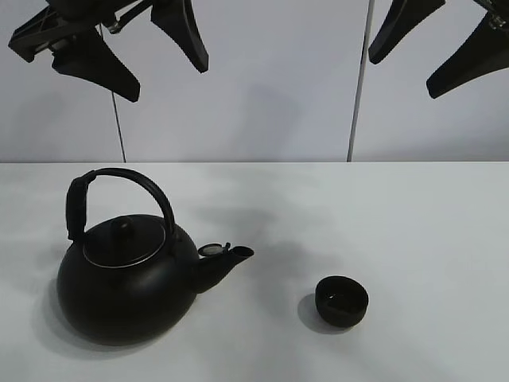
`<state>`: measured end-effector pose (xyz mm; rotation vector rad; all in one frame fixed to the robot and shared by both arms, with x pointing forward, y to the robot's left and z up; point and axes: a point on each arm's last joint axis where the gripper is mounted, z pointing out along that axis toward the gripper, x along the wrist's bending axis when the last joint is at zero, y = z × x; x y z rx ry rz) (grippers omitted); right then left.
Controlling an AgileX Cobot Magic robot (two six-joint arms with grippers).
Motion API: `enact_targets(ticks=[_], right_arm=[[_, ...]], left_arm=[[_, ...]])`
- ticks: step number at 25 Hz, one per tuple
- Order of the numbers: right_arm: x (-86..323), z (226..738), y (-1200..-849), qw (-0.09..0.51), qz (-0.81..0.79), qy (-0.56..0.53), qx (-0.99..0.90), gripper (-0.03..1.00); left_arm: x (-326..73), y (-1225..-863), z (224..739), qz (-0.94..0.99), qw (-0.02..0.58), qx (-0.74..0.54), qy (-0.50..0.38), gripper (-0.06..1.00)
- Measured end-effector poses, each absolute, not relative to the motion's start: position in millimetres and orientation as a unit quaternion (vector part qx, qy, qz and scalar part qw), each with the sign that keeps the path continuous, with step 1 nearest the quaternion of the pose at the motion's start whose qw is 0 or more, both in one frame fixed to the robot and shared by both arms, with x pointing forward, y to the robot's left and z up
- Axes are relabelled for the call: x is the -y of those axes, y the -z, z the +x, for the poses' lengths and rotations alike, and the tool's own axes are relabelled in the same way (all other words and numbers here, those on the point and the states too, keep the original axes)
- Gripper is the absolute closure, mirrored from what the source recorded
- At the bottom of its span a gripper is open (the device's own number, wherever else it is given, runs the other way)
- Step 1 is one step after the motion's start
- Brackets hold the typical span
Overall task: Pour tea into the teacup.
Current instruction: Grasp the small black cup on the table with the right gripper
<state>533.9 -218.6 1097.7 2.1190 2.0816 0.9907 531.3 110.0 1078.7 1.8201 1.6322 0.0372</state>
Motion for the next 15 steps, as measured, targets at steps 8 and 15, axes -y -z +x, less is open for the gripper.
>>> enact_targets(ticks=[8,15], right_arm=[[218,534,-1098,0.017,0.648,-0.317,-0.692,0.51],[207,529,-1098,0.031,0.561,-0.317,-0.764,0.45]], left_arm=[[-110,-1079,531,0.7,0.341,-0.627,-0.014,0.42],[-110,-1079,531,0.7,0.341,-0.627,-0.014,0.42]])
